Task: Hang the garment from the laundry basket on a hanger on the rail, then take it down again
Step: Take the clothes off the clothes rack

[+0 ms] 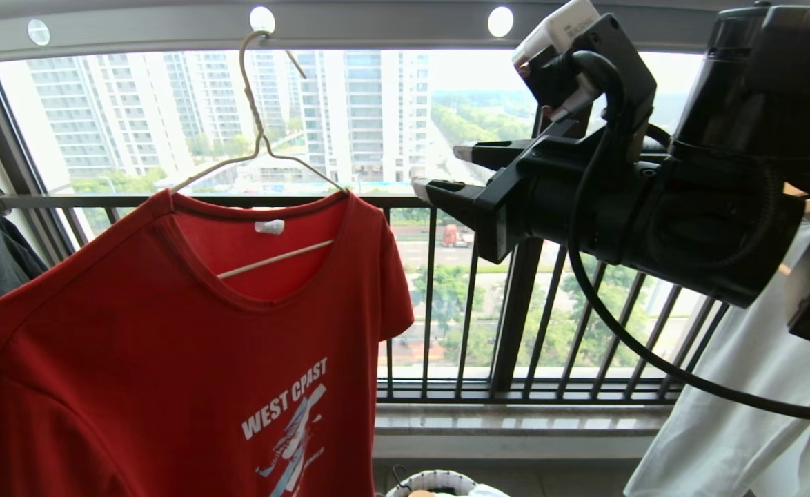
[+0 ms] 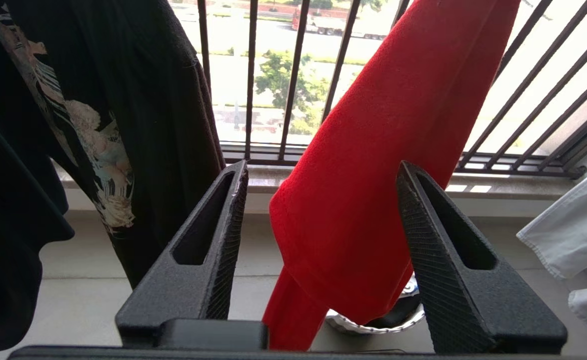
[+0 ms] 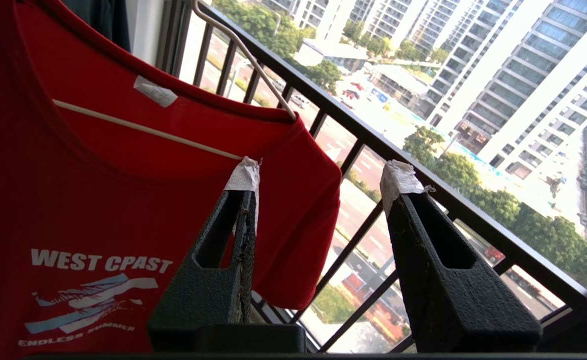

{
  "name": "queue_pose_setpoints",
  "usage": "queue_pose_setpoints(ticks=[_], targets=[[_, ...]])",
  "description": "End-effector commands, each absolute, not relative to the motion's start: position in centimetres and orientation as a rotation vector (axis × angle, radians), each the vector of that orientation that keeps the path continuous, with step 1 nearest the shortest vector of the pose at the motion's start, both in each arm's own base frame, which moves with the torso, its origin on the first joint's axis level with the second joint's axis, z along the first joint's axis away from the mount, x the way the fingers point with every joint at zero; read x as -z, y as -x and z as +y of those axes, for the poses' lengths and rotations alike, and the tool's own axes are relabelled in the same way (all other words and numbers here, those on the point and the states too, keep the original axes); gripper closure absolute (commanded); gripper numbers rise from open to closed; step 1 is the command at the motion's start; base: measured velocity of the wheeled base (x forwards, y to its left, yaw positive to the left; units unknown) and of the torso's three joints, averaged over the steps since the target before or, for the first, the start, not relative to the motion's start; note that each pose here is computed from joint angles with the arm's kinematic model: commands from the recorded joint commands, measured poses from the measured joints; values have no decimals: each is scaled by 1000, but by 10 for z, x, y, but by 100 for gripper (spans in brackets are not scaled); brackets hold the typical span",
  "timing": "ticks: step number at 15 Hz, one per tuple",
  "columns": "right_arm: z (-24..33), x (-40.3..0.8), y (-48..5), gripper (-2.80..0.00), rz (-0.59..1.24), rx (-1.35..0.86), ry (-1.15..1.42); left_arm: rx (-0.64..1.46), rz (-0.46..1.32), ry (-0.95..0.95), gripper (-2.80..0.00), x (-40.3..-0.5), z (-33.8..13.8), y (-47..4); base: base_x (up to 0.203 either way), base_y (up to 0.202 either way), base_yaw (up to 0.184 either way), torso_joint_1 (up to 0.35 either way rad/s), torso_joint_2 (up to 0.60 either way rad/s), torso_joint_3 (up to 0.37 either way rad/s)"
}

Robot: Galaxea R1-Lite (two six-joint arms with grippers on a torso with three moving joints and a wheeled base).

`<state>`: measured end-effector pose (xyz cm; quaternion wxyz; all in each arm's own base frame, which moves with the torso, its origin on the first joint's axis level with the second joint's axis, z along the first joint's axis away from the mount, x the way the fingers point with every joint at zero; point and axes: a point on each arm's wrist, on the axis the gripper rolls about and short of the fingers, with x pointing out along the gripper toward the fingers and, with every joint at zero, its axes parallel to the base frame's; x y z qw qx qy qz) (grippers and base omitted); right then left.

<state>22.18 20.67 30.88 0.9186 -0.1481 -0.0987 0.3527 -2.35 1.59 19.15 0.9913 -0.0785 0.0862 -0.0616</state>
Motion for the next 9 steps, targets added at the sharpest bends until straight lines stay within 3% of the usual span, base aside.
queue_pose_setpoints(ticks=[1, 4, 9], targets=[[157, -326, -170, 0, -272, -696, 267, 87, 170, 154, 0, -194, 14, 21, 0, 0, 0, 0, 0, 0], [115, -318, -130, 0, -280, -613, 250, -8, 44, 160, 0, -208, 12, 22, 0, 0, 0, 0, 0, 0], [25, -316, -59, 0, -304, -273, 191, -191, -207, 145, 0, -243, 8, 41, 0, 0, 0, 0, 0, 0]])
